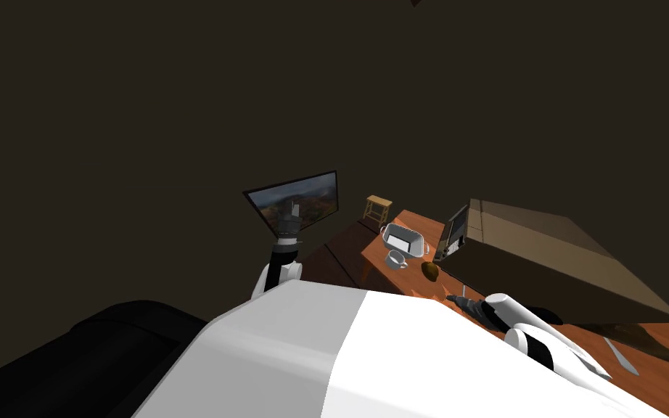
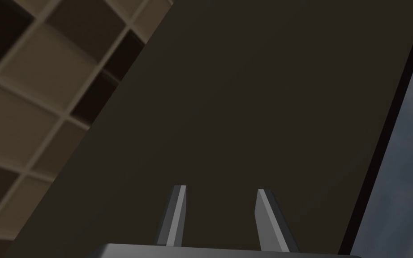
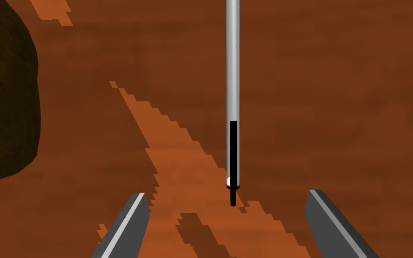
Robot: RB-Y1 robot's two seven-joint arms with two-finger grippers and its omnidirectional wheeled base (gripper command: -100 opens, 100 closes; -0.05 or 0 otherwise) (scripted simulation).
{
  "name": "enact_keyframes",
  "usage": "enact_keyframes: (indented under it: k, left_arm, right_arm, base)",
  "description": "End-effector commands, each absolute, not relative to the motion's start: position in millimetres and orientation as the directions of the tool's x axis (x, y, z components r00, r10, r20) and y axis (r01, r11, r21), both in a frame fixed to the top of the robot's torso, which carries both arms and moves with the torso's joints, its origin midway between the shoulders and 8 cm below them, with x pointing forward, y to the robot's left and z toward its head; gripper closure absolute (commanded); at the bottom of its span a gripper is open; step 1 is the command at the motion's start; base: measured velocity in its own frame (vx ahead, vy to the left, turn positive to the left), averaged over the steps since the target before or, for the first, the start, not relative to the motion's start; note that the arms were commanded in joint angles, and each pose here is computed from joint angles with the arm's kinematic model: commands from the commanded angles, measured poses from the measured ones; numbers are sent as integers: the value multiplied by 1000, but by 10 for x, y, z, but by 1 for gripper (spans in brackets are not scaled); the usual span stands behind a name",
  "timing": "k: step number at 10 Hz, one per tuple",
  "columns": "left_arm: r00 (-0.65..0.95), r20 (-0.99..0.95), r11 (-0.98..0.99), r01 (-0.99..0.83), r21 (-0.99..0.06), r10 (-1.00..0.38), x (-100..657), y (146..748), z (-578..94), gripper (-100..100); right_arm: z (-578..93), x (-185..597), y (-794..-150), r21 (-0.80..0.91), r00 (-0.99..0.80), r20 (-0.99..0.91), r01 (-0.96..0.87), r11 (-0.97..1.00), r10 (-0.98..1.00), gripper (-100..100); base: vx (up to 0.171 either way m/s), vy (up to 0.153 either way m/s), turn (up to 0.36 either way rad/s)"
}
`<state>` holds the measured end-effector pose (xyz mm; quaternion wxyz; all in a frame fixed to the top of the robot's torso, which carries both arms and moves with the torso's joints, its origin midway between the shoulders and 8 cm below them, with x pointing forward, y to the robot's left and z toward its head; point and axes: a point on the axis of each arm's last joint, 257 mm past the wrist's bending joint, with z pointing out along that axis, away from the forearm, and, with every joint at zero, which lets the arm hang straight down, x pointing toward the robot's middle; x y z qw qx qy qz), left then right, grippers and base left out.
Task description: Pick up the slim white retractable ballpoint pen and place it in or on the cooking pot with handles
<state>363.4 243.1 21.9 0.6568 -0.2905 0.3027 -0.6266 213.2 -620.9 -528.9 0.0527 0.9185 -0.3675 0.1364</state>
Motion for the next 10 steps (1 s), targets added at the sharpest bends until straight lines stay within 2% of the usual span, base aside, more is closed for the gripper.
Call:
enact_keyframes:
  k: [1, 3, 4, 8, 9, 10]
  left_arm:
    - [32, -34, 46, 647, -761, -999, 3634, 2431, 219, 0]
    - [32, -34, 46, 647, -761, -999, 3634, 2431, 219, 0]
    - [32, -34, 46, 647, -761, -999, 3634, 2431, 219, 0]
    - [32, -33, 46, 647, -761, -999, 3634, 2431, 219, 0]
    - [32, -33, 46, 647, -761, -999, 3634, 2431, 219, 0]
    - [32, -33, 46, 647, -761, -999, 3634, 2431, 219, 0]
  right_arm:
    - [-5356, 2114, -6164, -3, 690, 292, -692, -722, -663, -100]
    - [-5392, 2099, -6134, -4, 689, 290, -693, -721, -665, -100]
    - [-5397, 2099, -6134, -4, 688, 292, -694, -720, -664, 100]
    - [-5395, 2099, -6136, -4, 688, 292, -694, -720, -664, 100]
    - [-5395, 2098, -6136, -4, 688, 292, -694, -720, -665, 0]
    - [-5309, 2128, -6203, -3, 691, 291, -691, -723, -661, 100]
  base:
    - [7, -65, 30]
    - [4, -53, 17]
    - [1, -6, 0]
    - [0, 0, 0]
    - [0, 0, 0]
    - [-6, 50, -30]
